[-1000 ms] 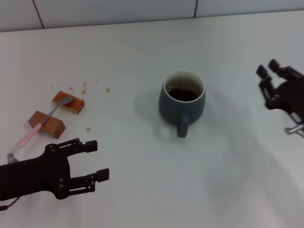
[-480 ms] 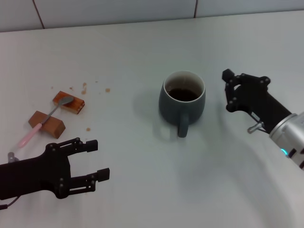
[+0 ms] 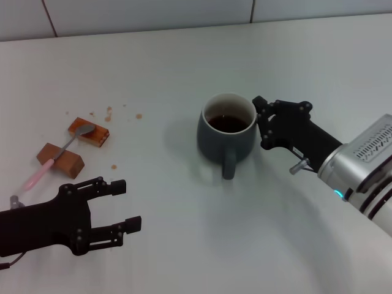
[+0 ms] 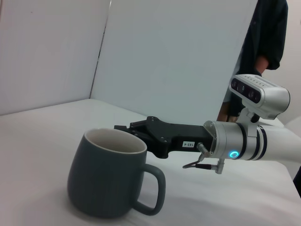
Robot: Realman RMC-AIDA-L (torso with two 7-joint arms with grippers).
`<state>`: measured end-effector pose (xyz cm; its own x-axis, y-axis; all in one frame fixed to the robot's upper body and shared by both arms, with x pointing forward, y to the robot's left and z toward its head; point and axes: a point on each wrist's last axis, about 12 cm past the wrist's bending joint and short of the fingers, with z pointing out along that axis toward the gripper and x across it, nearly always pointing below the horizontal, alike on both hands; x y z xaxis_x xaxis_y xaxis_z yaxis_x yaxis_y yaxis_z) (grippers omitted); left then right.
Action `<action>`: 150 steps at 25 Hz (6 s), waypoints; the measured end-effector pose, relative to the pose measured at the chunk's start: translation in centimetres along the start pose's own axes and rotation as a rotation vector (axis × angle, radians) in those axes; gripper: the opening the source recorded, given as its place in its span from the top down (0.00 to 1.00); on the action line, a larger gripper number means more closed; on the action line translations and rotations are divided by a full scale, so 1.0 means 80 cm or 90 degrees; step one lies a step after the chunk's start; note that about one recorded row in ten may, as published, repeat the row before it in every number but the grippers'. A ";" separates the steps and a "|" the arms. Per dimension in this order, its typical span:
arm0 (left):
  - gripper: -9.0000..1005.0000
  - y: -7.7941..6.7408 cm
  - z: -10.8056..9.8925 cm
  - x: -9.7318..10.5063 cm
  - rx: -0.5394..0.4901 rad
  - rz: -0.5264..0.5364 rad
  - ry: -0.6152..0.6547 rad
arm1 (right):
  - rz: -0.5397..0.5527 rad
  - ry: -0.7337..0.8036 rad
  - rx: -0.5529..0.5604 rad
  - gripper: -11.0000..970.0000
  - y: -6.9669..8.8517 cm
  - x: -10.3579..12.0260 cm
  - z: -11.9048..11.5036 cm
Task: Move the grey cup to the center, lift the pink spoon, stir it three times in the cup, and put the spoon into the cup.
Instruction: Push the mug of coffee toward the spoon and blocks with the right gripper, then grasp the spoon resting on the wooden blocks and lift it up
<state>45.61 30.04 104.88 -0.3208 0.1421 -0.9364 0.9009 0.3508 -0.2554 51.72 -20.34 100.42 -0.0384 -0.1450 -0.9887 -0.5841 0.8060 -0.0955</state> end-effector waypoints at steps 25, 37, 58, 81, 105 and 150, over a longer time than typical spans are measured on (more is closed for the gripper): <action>0.21 0.000 0.001 -0.001 -0.001 0.004 -0.006 | 0.006 0.013 -0.114 0.90 0.047 -0.028 0.055; 0.21 0.000 0.001 0.000 -0.005 0.012 -0.010 | 0.033 -0.103 -0.014 0.88 0.017 -0.025 0.005; 0.21 0.004 -0.004 -0.003 -0.038 0.013 -0.039 | 0.147 0.029 -0.392 0.80 -0.035 -0.022 -0.108; 0.21 -0.030 -0.082 0.068 -0.341 -0.500 -0.539 | 0.134 0.035 -0.397 0.23 -0.040 -0.026 -0.104; 0.22 -0.035 -0.053 0.105 -0.391 -0.618 -0.451 | 0.131 0.045 -0.398 0.23 -0.043 -0.025 -0.107; 0.22 -0.020 -0.018 0.100 -0.353 -0.649 -0.399 | 0.133 0.062 -0.399 0.23 -0.044 -0.022 -0.109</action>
<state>41.20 31.92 98.14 -0.4561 -0.8074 -0.3744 0.0502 0.3967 -0.9166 46.80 -27.91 103.54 -0.2582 -0.0961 -0.9613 -0.9157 0.3415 0.2118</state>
